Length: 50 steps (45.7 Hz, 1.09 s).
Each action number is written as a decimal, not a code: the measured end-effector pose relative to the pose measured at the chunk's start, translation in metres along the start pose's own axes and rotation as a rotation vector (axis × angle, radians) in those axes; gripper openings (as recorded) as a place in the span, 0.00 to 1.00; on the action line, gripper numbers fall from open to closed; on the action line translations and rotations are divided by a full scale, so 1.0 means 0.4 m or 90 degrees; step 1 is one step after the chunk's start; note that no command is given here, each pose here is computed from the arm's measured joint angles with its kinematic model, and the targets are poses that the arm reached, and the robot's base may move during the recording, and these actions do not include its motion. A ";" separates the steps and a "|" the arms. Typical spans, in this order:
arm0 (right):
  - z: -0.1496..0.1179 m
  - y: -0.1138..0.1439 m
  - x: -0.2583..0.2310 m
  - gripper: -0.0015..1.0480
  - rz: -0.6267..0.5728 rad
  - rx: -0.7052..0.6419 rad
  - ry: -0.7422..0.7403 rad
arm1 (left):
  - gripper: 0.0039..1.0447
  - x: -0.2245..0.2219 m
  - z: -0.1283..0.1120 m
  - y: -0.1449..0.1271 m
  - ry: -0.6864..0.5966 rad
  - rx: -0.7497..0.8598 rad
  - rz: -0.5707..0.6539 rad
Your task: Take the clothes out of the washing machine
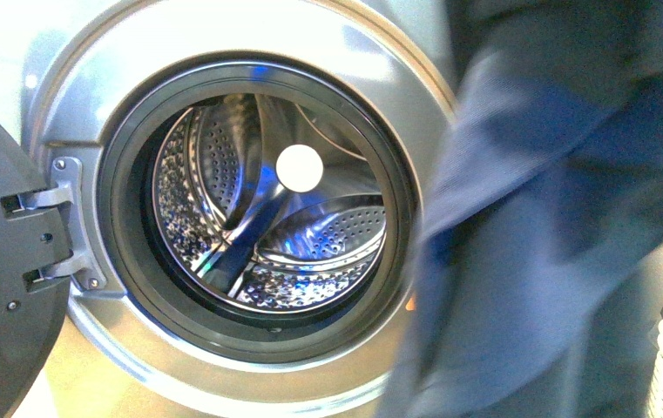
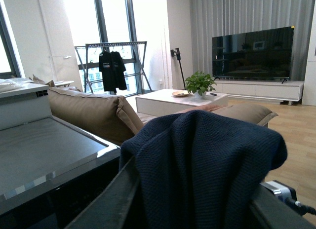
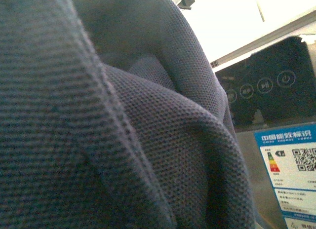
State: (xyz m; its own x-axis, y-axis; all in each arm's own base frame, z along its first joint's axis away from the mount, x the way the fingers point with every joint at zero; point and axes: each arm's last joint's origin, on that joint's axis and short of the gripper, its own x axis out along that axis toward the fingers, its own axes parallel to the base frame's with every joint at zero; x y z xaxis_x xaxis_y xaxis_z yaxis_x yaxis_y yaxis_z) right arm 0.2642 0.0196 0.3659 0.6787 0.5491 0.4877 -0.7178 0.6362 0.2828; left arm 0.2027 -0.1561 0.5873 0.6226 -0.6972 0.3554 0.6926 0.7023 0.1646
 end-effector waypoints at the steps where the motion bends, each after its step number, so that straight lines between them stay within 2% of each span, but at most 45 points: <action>1: 0.009 0.000 -0.001 0.06 -0.002 0.000 -0.003 | 0.44 0.000 0.000 0.000 0.000 0.000 0.000; 11: 0.149 -0.018 -0.011 0.06 -0.040 -0.028 -0.051 | 0.88 0.000 0.000 0.000 0.000 0.000 0.000; 14: 0.188 -0.023 -0.014 0.06 -0.052 -0.041 -0.063 | 0.96 0.000 0.000 0.000 0.000 0.001 0.000; 23: 0.328 -0.041 -0.029 0.06 -0.110 -0.097 -0.088 | 0.94 0.000 0.000 0.000 0.000 0.001 0.000; 33: 0.438 -0.082 -0.106 0.06 -0.181 -0.124 -0.082 | 0.94 0.000 0.000 0.000 0.000 0.001 0.000; 41: 0.452 -0.115 -0.170 0.06 -0.228 -0.110 -0.062 | 0.94 0.000 0.000 0.000 0.000 0.001 0.000; 50: 0.382 -0.166 -0.286 0.06 -0.314 -0.076 -0.005 | 0.94 0.000 0.000 0.000 0.000 0.001 0.000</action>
State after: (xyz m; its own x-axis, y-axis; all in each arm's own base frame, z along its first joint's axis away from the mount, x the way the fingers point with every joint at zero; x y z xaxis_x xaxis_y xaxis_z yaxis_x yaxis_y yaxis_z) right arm 0.2106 -0.1681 0.4176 0.9308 0.1643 0.3266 -0.2897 0.8764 0.3847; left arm 0.2025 -0.1560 0.5874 0.6223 -0.6970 0.3561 0.6920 0.7026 0.1658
